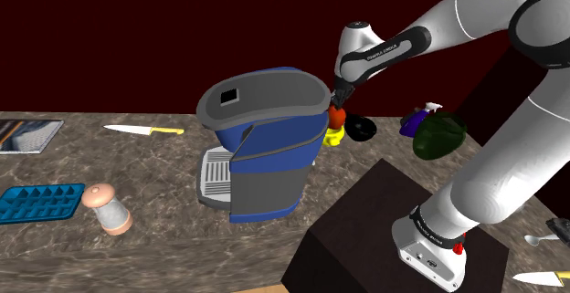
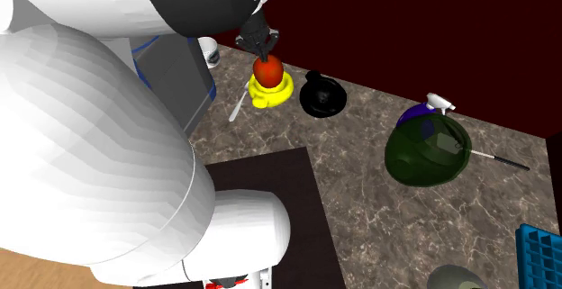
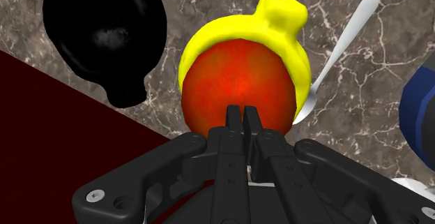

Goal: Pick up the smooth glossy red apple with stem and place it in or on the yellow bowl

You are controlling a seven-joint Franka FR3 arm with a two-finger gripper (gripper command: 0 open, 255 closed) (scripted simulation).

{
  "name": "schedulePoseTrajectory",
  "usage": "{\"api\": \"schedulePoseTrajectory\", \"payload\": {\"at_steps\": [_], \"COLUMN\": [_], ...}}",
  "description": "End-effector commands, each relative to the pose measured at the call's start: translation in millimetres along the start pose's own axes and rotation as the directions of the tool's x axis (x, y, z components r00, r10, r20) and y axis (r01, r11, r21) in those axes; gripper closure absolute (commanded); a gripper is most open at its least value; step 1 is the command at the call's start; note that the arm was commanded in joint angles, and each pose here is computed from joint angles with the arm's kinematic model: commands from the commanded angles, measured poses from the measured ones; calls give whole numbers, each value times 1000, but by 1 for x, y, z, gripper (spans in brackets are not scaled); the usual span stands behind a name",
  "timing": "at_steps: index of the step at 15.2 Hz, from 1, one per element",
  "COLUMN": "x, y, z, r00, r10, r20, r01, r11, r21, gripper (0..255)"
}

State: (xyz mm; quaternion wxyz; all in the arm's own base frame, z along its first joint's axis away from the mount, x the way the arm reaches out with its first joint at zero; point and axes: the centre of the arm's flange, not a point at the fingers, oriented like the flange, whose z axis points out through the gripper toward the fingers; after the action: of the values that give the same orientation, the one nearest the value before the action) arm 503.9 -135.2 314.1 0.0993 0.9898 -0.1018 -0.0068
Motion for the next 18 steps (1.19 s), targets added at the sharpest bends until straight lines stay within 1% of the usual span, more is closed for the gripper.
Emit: {"api": "schedulePoseTrajectory", "payload": {"at_steps": [1,7,8,13,17,18], "x": [0,0,0,0,0,0], "y": [-1,-1,-1,-1,-1,-1], "z": [3,3,3,3,-47,-47], "r00": [1000,1000,1000,1000,1000,1000], "r10": [0,0,0,0,0,0], "r20": [-1,-1,-1,-1,-1,-1], "r01": [0,0,0,0,0,0], "r11": [1000,1000,1000,1000,1000,1000], "r21": [0,0,0,0,0,0], "gripper": [255,255,0,0,0,0]}}
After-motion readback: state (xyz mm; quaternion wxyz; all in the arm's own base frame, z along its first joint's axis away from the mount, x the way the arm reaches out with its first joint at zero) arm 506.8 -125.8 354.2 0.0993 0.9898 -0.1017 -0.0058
